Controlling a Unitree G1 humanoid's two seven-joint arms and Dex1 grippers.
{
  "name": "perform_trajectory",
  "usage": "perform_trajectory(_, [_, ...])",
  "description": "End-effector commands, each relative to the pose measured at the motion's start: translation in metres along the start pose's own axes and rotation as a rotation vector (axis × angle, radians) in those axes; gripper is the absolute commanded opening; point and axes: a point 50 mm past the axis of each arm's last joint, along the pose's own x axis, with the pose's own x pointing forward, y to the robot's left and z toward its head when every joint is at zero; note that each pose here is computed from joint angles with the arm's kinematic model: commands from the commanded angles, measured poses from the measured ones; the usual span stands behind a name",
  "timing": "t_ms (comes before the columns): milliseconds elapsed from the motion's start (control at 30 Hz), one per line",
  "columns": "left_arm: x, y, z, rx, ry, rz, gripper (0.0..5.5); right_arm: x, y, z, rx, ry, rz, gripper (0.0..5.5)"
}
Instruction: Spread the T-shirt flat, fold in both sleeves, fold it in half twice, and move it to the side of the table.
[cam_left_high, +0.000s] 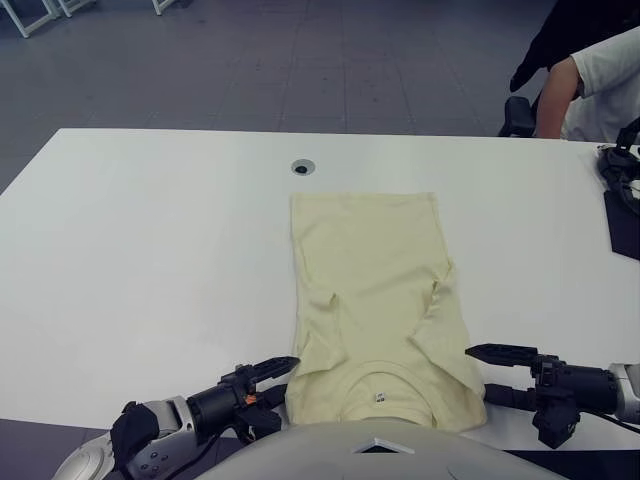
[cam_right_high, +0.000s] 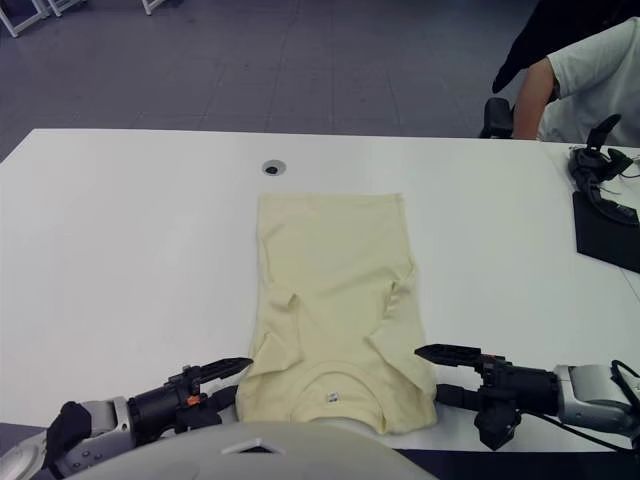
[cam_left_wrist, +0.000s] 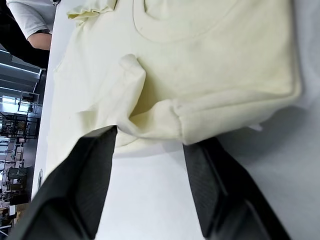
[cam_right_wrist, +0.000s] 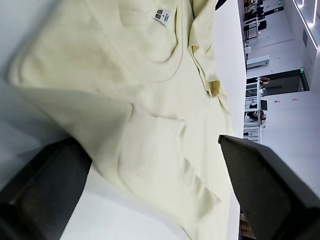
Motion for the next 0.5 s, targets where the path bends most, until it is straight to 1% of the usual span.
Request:
perform_trajectory(33, [0.004,-0.016,0.01,-0.023,-0.029,-0.093,1.47,0.002,0.011,0.002,0.046,-0.015,0.078,3.74])
perform_trajectory(200, [0.005,-0.017,0.013,-0.032,-0.034,-0.098,0.51,0.007,0.015,0.001,0.086,-0.015,0.075,2.83])
perform_trajectory(267, [0.005,-0.016,0.015,-0.032,-0.036,-0.097,0.28,0.007,0.017,0.0,0.11,-0.01,0.091,2.55])
perform_trajectory(300, [0.006,-0.016,0.015,-0.034,-0.038,-0.098,0.07,0.007,0.019,0.001,0.126,-0.008,0.099,2.29])
perform_trajectory(333, [0.006,-0.017,0.016,-0.037,-0.04,-0.099,0.0,0.007,0.021,0.001,0.145,-0.004,0.105,2.13])
perform_trajectory(500, [0.003,-0.016,0.015,-0.048,-0.03,-0.106,0.0,0.007,0.028,0.003,0.24,0.017,0.117,1.2])
